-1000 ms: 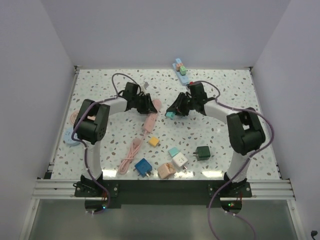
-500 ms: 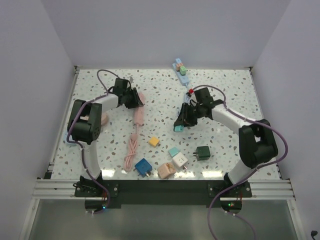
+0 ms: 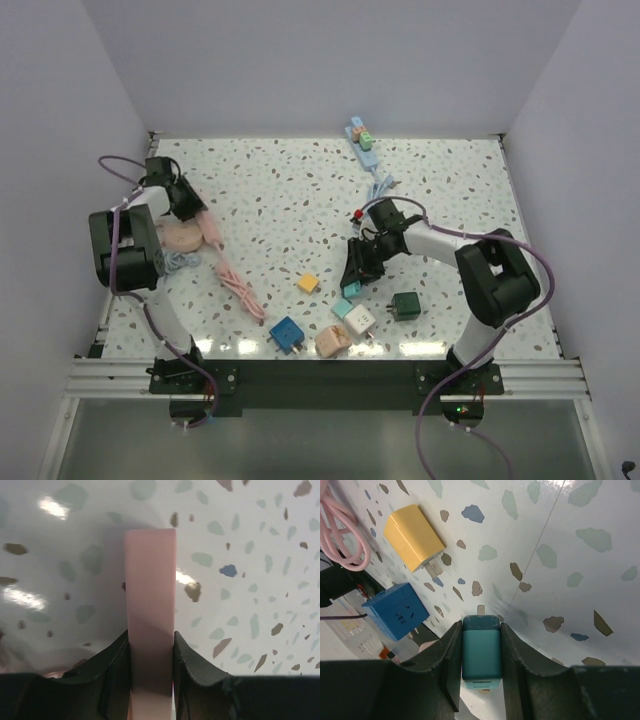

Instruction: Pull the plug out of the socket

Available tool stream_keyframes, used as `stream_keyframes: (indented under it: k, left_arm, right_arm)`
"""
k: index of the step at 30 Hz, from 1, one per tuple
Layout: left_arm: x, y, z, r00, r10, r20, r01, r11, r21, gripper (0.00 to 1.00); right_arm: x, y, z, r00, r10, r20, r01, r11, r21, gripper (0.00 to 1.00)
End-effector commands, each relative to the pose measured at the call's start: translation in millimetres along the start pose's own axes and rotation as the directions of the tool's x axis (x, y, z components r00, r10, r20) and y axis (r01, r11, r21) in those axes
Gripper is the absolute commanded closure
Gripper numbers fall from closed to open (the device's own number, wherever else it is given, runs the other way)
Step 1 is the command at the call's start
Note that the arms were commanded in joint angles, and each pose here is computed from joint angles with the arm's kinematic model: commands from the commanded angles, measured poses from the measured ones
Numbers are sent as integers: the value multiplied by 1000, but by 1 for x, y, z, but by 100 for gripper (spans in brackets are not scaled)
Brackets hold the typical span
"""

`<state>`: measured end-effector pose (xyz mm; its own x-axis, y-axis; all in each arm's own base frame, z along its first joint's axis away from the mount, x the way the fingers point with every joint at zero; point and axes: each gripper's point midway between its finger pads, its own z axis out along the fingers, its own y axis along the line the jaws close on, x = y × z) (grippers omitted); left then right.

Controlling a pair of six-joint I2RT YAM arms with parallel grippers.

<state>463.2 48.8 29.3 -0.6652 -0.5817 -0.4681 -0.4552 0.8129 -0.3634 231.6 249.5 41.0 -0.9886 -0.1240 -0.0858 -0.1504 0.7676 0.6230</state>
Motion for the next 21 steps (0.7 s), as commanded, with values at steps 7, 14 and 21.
stream_keyframes:
  k: [7, 14, 21]
  left_arm:
    - [-42, 68, -27, 975, -186, 123, 203, 969, -142, 68]
    - [-29, 25, -31, 992, -89, 87, 91, 995, -26, 33]
    - [9, -42, -45, 999, 33, 23, -37, 987, 158, 0]
  right_arm:
    - [4, 14, 9, 999, -51, -11, 51, 998, -41, 36]
    - [-34, 40, -27, 987, -101, 122, 100, 995, 12, 4]
    - [-137, 16, -98, 891, -77, 448, -66, 953, 296, 1]
